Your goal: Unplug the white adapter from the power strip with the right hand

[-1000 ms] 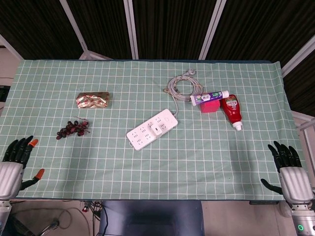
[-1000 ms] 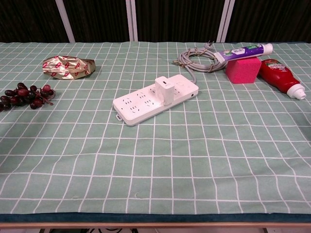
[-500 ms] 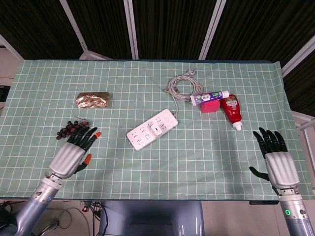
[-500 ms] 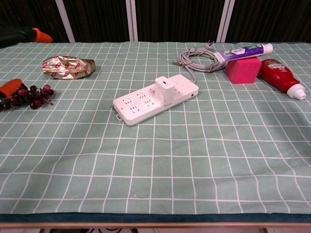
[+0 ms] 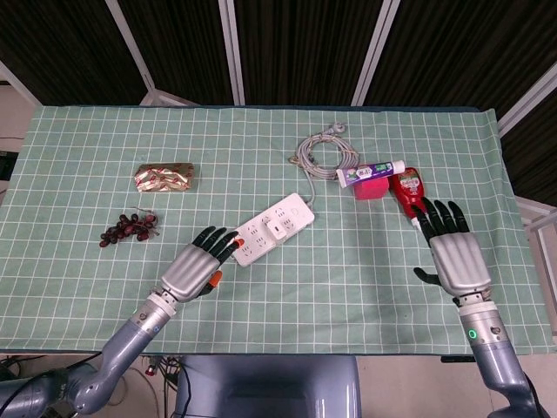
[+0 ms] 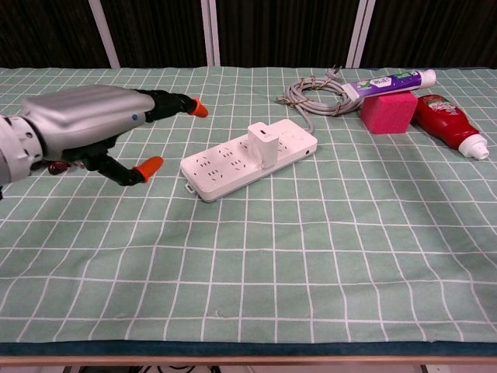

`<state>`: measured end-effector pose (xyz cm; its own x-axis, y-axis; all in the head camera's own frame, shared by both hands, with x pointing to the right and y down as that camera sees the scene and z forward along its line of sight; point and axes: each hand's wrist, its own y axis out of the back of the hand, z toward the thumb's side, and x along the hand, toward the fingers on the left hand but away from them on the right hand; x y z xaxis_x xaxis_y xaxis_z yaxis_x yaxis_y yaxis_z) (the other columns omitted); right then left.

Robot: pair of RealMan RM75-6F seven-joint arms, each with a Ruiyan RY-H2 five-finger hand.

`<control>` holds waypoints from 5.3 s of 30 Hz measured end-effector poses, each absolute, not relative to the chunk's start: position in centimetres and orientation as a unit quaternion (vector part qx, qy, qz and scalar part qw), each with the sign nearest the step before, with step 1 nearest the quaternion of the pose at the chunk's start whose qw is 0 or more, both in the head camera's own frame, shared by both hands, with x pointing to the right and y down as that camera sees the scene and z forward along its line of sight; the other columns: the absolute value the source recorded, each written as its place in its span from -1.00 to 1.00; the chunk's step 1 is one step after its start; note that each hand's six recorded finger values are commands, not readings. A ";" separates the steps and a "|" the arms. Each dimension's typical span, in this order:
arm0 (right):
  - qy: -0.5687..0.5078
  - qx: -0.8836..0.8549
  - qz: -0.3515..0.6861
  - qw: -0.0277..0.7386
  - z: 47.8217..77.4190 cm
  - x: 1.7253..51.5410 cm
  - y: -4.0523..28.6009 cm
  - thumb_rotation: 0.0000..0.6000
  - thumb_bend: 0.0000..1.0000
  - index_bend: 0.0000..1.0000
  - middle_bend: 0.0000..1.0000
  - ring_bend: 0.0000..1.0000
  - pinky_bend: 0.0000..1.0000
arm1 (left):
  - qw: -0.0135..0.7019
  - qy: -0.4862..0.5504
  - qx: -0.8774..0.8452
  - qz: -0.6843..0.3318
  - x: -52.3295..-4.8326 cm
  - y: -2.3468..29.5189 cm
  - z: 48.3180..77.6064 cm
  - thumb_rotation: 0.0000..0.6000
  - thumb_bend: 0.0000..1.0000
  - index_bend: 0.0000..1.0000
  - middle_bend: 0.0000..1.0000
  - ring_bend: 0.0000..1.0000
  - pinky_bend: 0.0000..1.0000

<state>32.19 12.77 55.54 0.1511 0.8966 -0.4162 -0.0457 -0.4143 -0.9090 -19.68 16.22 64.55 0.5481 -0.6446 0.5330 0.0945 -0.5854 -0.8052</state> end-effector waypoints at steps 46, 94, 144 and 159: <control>-0.152 -0.705 0.506 0.473 65.2 14.2 9.6 1.00 -0.63 -0.74 -0.82 -0.82 -0.68 | 0.378 0.128 -0.781 -0.481 -17.6 17.2 71.5 1.00 0.05 -0.62 -0.79 -0.90 -0.75; -0.148 -0.717 0.497 0.465 71.7 6.8 7.2 1.00 -0.58 -0.40 -0.70 -0.71 -0.54 | 0.371 0.122 -0.786 -0.479 -18.6 17.5 72.5 1.00 0.05 -0.62 -0.79 -0.90 -0.74; -0.156 -0.708 0.494 0.479 72.1 5.7 7.2 1.00 0.52 0.16 -0.61 -0.66 -0.52 | 0.364 0.122 -0.792 -0.475 -19.0 18.0 72.8 1.00 0.05 -0.62 -0.79 -0.90 -0.74; -0.184 -0.694 0.497 0.487 71.2 5.9 6.5 1.00 0.52 0.20 -0.59 -0.65 -0.52 | 0.364 0.123 -0.793 -0.473 -19.0 18.0 72.7 1.00 0.05 -0.62 -0.79 -0.90 -0.74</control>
